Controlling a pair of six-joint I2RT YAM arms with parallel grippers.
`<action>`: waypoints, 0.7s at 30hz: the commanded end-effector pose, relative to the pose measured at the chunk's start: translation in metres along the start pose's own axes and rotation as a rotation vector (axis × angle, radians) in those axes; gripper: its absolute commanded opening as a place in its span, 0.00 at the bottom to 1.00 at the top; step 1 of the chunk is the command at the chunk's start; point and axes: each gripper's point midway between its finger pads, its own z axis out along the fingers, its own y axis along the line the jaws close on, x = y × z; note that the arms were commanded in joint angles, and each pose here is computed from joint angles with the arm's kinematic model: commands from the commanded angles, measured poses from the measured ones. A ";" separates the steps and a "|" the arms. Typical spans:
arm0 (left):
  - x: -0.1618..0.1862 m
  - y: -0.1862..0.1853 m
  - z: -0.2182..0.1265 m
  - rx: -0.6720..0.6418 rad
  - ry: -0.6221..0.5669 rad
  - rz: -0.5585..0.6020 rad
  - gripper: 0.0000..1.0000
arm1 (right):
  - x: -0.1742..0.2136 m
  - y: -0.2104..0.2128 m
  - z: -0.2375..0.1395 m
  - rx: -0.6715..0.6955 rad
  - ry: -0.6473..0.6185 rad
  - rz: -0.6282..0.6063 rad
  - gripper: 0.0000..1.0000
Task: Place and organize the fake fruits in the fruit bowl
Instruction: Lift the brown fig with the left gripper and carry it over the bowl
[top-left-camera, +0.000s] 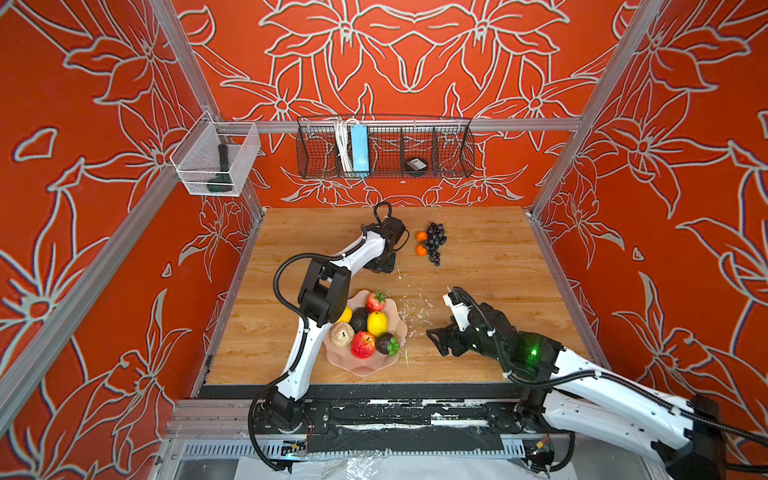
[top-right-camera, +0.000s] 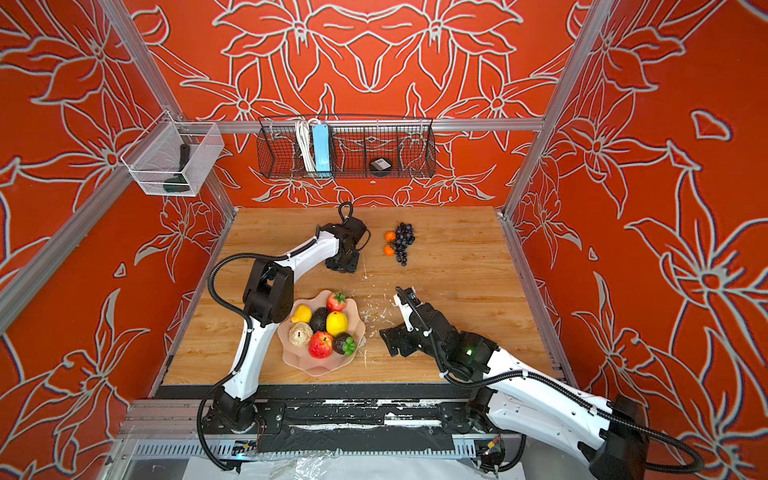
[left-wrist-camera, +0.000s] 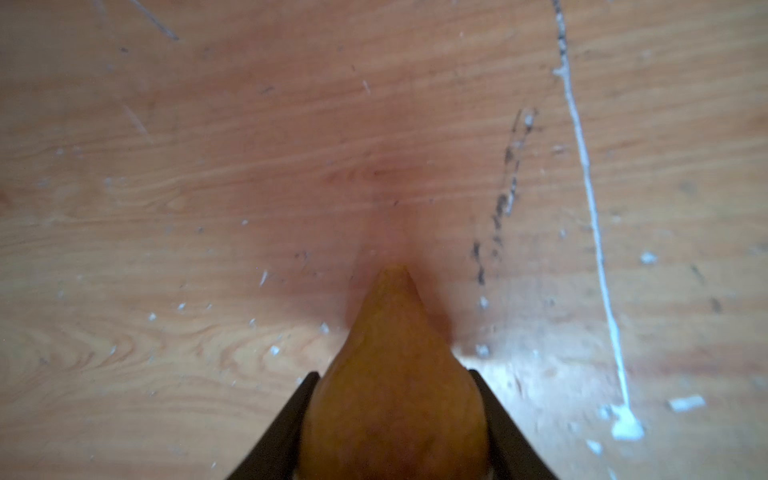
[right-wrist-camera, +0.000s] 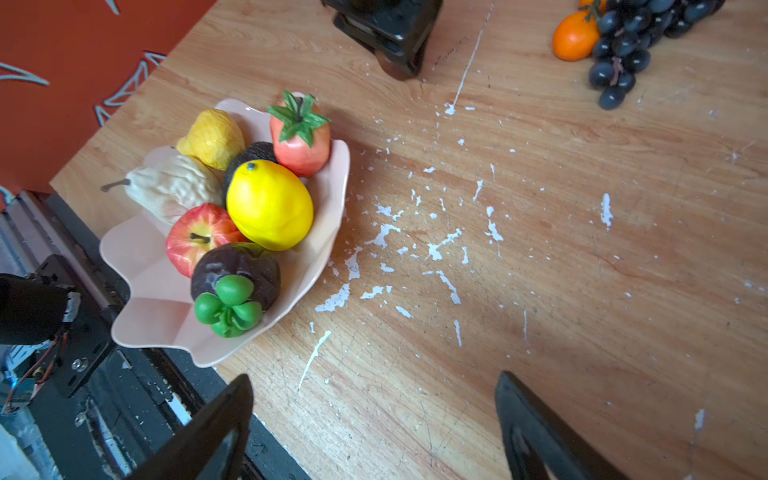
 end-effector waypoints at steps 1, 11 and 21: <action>-0.025 0.000 -0.056 0.076 -0.159 -0.045 0.51 | -0.014 -0.004 -0.005 0.012 -0.004 0.038 0.92; -0.018 0.002 -0.173 0.364 -0.488 -0.091 0.49 | -0.036 -0.011 -0.002 -0.053 0.021 0.099 0.91; 0.076 -0.045 -0.225 0.709 -0.737 0.122 0.48 | -0.058 0.005 -0.009 -0.165 0.000 0.128 0.89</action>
